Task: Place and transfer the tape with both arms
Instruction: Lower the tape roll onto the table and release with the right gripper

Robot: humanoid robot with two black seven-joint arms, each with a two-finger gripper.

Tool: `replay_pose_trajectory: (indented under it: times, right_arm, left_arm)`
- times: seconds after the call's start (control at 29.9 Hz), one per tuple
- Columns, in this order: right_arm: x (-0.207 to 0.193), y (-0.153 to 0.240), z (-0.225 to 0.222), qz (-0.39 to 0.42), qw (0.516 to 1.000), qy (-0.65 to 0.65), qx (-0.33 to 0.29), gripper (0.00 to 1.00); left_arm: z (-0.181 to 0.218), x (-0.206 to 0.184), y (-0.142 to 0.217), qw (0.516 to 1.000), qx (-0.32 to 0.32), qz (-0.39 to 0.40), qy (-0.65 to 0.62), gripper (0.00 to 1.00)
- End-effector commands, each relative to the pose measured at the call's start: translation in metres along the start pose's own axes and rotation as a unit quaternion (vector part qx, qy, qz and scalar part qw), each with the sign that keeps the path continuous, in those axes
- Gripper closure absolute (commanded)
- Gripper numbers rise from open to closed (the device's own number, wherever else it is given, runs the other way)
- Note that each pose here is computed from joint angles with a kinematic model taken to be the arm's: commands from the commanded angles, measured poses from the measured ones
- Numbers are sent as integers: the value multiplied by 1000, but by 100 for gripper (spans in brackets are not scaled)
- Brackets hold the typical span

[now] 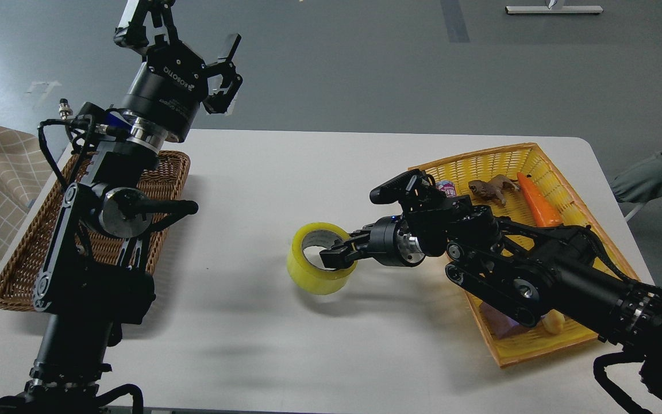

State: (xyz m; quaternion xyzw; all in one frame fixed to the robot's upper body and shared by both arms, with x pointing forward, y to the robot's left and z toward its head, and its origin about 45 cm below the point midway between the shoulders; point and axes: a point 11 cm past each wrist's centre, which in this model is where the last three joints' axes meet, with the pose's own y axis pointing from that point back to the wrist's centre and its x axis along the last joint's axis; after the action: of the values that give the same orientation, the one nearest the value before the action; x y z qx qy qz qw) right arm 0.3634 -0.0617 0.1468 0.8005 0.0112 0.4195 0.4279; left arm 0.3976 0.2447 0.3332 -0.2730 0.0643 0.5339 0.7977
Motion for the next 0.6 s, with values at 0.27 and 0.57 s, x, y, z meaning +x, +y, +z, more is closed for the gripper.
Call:
replay_pose_trajectory:
  times: [0.27, 0.57]
  right_arm:
    - [2, 0, 2, 12, 1000, -12, -10, 49]
    - [52, 19, 0, 107, 994, -31, 4, 7]
  left_arm:
    - [-1, 1, 2, 1000, 2, 1, 0, 2]
    - [-2, 1, 2, 1000, 3, 2, 1, 2]
